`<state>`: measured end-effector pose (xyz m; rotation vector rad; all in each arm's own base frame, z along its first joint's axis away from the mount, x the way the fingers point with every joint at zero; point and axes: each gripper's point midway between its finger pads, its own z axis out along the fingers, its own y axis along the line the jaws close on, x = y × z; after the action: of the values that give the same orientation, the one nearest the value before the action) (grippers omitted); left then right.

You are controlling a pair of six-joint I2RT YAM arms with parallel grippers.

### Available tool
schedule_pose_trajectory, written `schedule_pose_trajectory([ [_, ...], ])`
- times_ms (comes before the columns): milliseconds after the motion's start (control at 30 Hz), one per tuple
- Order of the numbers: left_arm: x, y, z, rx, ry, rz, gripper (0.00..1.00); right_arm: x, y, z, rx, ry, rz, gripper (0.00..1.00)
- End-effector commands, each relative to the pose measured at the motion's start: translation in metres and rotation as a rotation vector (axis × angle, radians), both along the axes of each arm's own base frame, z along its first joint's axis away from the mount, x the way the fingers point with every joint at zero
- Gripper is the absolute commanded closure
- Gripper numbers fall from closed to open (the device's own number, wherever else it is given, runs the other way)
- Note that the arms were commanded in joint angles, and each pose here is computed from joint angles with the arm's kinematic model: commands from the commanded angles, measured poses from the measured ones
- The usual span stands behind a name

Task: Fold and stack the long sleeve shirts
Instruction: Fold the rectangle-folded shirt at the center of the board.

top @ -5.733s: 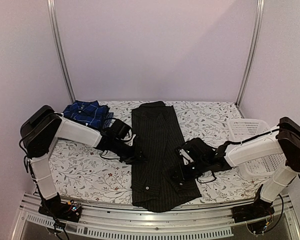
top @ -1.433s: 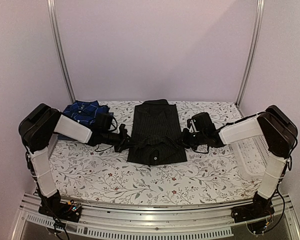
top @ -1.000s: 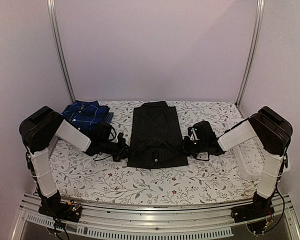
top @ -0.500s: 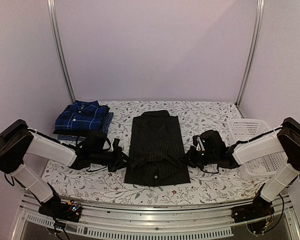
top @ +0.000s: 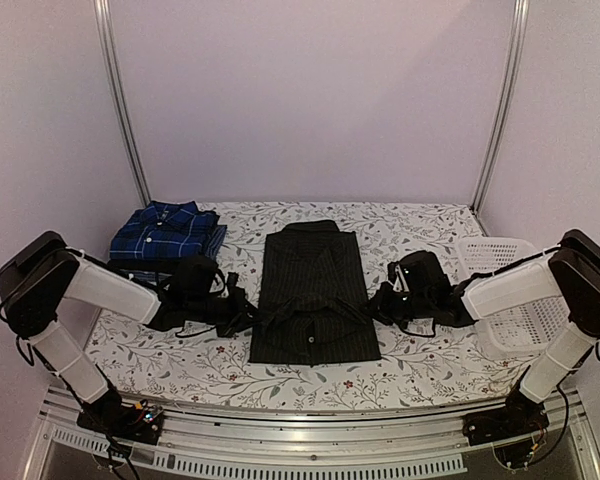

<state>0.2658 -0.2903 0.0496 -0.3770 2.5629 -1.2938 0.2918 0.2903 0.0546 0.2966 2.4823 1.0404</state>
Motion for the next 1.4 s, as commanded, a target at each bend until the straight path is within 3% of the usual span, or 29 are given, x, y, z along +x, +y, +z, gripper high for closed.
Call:
schedule_pose_trajectory([
  [0,0.015,-0.004,0.004,0.015,-0.038,-0.025,0.98,0.010,0.003,0.004,-0.010,-0.022,0.018,0.95],
  [67,0.019,-0.004,0.006,0.030,-0.043,-0.029,0.89,0.012,0.004,0.008,-0.017,-0.033,0.023,0.80],
  [133,0.023,0.002,0.009,0.056,-0.055,-0.015,0.67,0.014,0.002,0.016,-0.031,-0.051,0.024,0.63],
  [200,0.027,0.011,0.013,0.086,-0.080,-0.001,0.50,0.016,0.000,0.025,-0.053,-0.076,0.030,0.53],
  [300,0.032,0.024,0.023,0.134,-0.121,0.013,0.40,0.018,-0.006,0.039,-0.097,-0.115,0.035,0.43],
  [433,0.031,0.034,0.037,0.189,-0.187,-0.005,0.31,0.017,-0.016,0.052,-0.160,-0.159,0.042,0.36],
  [633,0.004,0.035,0.037,0.228,-0.209,-0.099,0.35,-0.001,-0.020,0.063,-0.279,-0.223,0.081,0.34],
  [733,-0.022,0.031,0.025,0.296,-0.193,-0.168,0.44,-0.026,0.001,0.061,-0.302,-0.255,0.176,0.42],
  [867,-0.050,0.016,0.024,0.282,-0.207,-0.238,0.60,-0.056,0.022,0.046,-0.335,-0.252,0.280,0.68],
  [1000,-0.065,0.004,0.021,0.288,-0.220,-0.275,0.73,-0.076,0.039,0.031,-0.340,-0.236,0.342,0.85],
  [1133,-0.075,-0.014,0.013,0.266,-0.209,-0.308,0.79,-0.084,0.057,0.022,-0.325,-0.224,0.384,0.93],
  [1367,-0.066,-0.044,0.008,0.274,-0.232,-0.344,0.82,-0.077,0.069,0.002,-0.355,-0.198,0.376,0.95],
])
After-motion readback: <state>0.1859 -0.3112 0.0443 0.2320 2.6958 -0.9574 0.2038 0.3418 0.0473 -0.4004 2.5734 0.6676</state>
